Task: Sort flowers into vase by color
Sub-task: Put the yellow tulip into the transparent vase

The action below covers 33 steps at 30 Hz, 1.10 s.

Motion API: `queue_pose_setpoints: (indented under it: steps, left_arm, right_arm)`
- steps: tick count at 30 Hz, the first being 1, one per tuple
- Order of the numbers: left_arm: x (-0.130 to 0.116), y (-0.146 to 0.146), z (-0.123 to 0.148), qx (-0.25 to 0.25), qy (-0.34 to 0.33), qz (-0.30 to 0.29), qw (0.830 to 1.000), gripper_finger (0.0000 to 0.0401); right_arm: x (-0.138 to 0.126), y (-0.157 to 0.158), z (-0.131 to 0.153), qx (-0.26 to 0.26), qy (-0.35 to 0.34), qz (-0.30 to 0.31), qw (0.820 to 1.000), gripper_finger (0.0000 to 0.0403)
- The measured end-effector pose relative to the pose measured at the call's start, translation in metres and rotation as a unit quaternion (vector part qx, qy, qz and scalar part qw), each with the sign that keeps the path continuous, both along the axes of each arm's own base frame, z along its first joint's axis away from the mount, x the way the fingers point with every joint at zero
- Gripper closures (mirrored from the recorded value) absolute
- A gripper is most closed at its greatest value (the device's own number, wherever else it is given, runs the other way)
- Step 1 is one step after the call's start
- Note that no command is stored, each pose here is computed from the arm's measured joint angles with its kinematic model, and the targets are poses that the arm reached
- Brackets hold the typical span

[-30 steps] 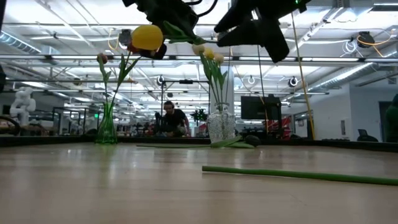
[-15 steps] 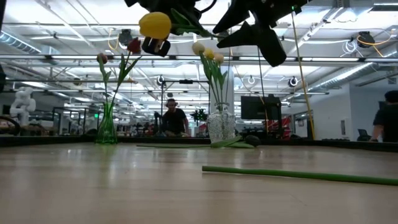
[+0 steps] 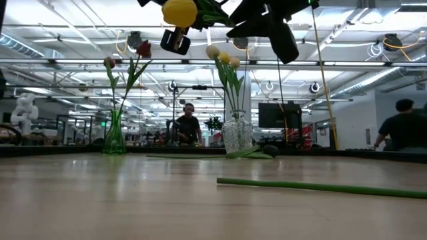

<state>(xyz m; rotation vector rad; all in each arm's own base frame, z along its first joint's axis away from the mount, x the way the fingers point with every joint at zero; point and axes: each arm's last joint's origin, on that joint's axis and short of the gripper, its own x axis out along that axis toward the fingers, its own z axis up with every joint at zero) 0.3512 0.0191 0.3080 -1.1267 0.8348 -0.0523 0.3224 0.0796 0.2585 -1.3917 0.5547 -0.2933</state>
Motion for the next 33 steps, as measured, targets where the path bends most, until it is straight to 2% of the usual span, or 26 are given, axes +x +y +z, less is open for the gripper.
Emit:
queue_pose_setpoints:
  steps: [7,14,24,27,33]
  left_arm:
    - [0.0000,0.0000,0.0000,0.000,0.000,0.000,1.000,0.0392]
    - [0.0002,0.0000,0.0002,0.000,-0.002,0.000,1.000,0.0392]
    - [0.0032,-0.0040,0.0017,0.046,-0.015,0.040,0.998,0.0387]
    - [0.0034,-0.0061,0.0013,0.062,-0.017,0.043,0.997,0.0363]
    - [0.0038,-0.0059,0.0014,0.088,-0.025,0.043,0.995,0.0281]
  right_arm:
    - [-0.0002,0.0006,0.0001,-0.002,0.000,0.000,1.000,0.0319]
    - [-0.0006,0.0006,-0.0008,0.012,-0.005,-0.005,1.000,0.0393]
    - [-0.0010,-0.0013,-0.0027,0.049,-0.022,-0.025,0.998,0.0399]
    - [-0.0010,-0.0030,-0.0046,0.062,-0.021,-0.027,0.997,0.0399]
    - [-0.0023,-0.0049,-0.0096,0.077,-0.004,-0.030,0.997,0.0399]
